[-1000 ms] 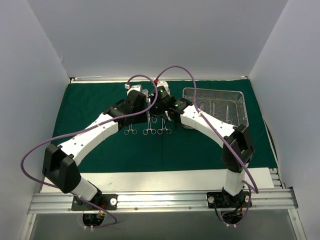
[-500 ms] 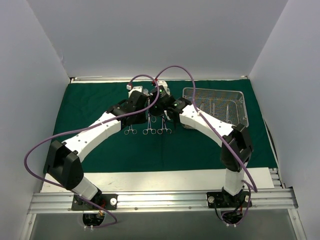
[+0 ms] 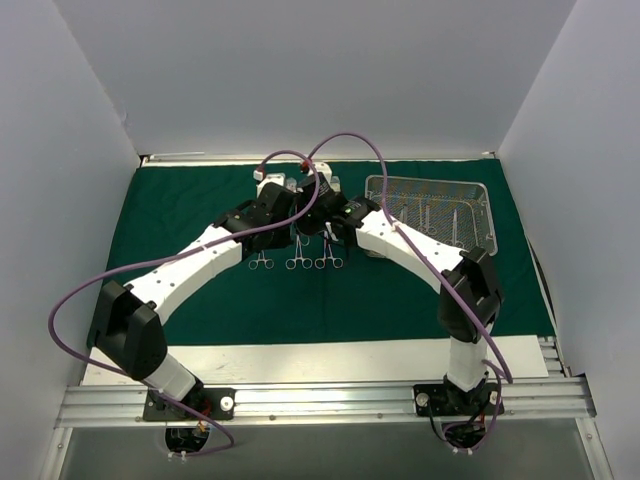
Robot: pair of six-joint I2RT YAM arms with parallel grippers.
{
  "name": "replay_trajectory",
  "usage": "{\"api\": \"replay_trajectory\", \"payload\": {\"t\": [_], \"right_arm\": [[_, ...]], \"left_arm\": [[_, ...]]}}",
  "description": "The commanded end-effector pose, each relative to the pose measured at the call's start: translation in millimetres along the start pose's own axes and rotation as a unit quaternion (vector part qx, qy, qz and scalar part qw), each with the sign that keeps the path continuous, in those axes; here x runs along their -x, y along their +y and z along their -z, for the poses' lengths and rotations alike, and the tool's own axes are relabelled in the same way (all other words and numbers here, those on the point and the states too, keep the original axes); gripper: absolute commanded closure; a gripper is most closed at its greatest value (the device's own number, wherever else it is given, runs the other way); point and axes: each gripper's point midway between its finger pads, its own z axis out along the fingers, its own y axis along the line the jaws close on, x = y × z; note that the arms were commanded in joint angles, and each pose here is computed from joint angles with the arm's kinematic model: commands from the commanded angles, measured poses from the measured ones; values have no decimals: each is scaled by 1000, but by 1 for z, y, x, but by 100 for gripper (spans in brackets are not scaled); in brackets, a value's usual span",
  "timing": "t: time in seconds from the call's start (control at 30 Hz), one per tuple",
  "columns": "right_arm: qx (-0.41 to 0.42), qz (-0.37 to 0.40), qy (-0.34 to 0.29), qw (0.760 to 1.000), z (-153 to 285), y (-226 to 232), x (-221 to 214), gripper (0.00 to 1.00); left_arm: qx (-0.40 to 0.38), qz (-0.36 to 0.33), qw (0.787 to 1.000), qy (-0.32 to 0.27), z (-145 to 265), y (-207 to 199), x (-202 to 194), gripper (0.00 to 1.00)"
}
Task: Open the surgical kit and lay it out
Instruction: Place the medical item in the surgical kit.
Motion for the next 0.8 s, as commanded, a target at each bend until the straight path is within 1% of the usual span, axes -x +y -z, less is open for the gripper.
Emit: {"api": "replay_trajectory", "payload": {"t": [0.0, 0.07, 0.1, 0.17, 0.2, 0.27, 0.33, 0.37, 0.4, 0.43, 0.47, 0.5, 0.57, 0.6, 0.7, 0.77], "right_arm": [[22, 3, -13, 1000, 3, 17, 11, 100], [24, 2, -15, 1000, 3, 18, 12, 93], [24, 2, -14, 1000, 3, 18, 12, 86], [28, 1, -17, 999, 3, 20, 14, 82], [30, 1, -18, 999, 4, 21, 15, 80], [34, 1, -21, 999, 6, 22, 18, 76], [36, 3, -23, 999, 8, 23, 19, 72], [36, 3, -24, 999, 9, 22, 21, 70], [38, 3, -26, 999, 11, 22, 22, 64], [37, 4, -25, 999, 11, 20, 21, 61], [35, 4, -26, 999, 11, 17, 21, 57], [41, 8, -33, 999, 16, 18, 26, 50], [37, 10, -34, 999, 17, 11, 25, 42], [40, 14, -40, 998, 21, 10, 29, 34], [35, 21, -44, 998, 29, -2, 34, 19], [33, 32, -47, 998, 33, -9, 37, 16]], "left_arm": [[-4, -3, 999, -38, 7, 3, 15, 98], [-9, 4, 998, -54, 12, 8, 22, 98], [-9, 4, 999, -49, 10, 14, 16, 98], [-14, 20, 998, -66, 13, 25, 25, 98], [-19, 21, 998, -57, 10, 30, 16, 98], [-19, 36, 997, -69, 12, 46, 23, 98], [-28, 34, 997, -60, 12, 57, 17, 98], [-21, 41, 997, -61, 9, 70, 20, 98], [-24, 38, 997, -58, 8, 74, 19, 98], [-35, 27, 998, -44, 5, 78, 11, 98], [-29, 31, 998, -39, 2, 91, 11, 98], [-29, 28, 999, -32, -1, 97, 8, 98], [-35, 17, 999, -7, -7, 105, -2, 98], [-27, 23, 999, -3, -10, 118, -2, 98], [-11, 12, 1000, 19, -20, 139, -10, 98], [-1, 4, 1000, 30, -26, 151, -13, 98]]}}
